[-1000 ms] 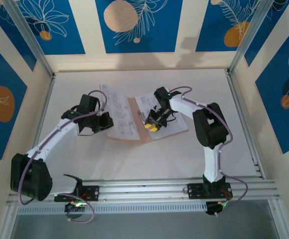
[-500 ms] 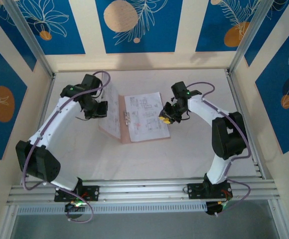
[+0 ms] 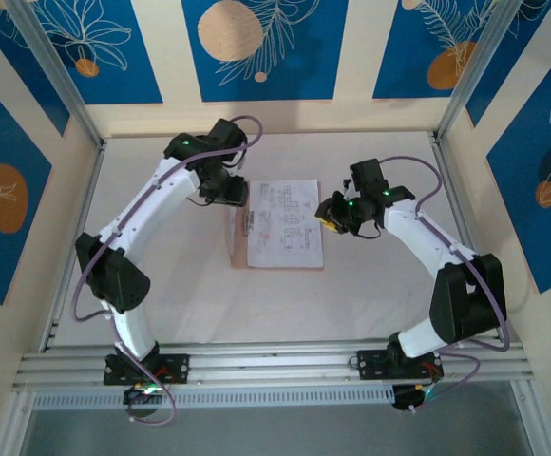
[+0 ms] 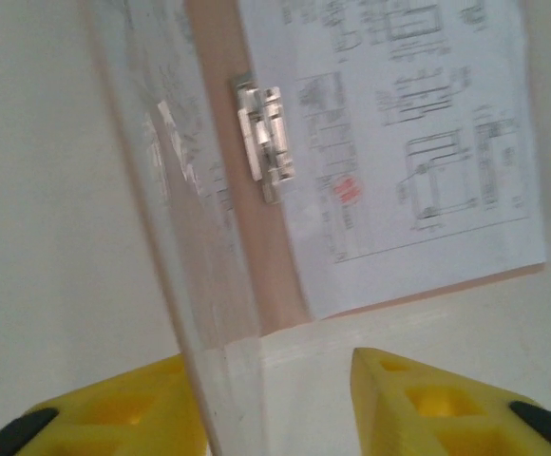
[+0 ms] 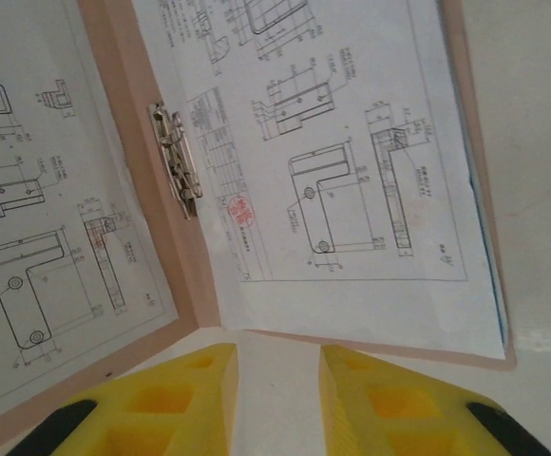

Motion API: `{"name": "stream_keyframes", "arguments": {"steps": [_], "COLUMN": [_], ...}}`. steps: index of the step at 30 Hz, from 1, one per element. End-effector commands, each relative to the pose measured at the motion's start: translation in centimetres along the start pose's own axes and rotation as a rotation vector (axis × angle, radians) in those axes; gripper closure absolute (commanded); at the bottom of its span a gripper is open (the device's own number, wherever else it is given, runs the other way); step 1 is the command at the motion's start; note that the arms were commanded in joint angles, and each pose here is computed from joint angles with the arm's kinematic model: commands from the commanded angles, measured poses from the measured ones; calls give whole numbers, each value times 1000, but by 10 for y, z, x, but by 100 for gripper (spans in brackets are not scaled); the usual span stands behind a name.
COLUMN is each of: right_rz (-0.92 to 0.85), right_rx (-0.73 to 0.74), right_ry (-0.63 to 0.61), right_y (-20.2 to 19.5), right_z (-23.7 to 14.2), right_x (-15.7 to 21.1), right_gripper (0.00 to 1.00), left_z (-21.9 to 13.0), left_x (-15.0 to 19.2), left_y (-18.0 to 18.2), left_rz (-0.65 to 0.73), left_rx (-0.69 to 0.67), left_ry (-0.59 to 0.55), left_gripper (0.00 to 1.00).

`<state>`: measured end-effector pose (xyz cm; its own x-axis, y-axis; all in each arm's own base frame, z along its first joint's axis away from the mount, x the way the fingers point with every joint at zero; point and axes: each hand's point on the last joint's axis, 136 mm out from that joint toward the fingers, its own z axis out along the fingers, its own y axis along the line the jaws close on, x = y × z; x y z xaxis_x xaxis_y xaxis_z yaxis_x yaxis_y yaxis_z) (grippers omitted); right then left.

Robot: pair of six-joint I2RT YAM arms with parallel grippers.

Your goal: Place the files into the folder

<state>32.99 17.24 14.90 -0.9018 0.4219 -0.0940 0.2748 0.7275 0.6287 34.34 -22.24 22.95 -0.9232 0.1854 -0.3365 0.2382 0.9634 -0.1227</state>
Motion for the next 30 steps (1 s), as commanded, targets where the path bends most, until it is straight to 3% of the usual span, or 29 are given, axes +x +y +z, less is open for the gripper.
{"name": "stream_keyframes", "arguments": {"steps": [1,7,17,20,22,23,24,30], "right_rz": [15,28,-60,-74,-86,-86,-86,-153], "right_rx": [14,34,39,64,87,111,136,206], "right_ry": [-15,-69,-146,-158,-168,-180,-194,-296], "right_y": [-9,-22,-20,-26,-30,-34,-38,-37], "right_z": [-16,-44,-102,-110,-113,-117,-120,-140], "right_x": [3,3,30,36,37,37,36,17], "right_gripper": [70,69,63,61,27,1,1,1], "left_z": [8,27,78,82,79,78,76,48], "left_x": [-12,-30,-28,-32,-37,-40,-41,-51], "left_y": [-51,-138,-198,-190,-183,-176,-168,-108], "left_rz": [-46,-58,-238,-282,-287,-295,-304,-365], "left_rx": [167,419,747,739,724,707,682,583], "left_ry": [-19,-45,64,41,20,9,-9,-177], "left_gripper": [55,49,46,29,20,12,0,0]}}
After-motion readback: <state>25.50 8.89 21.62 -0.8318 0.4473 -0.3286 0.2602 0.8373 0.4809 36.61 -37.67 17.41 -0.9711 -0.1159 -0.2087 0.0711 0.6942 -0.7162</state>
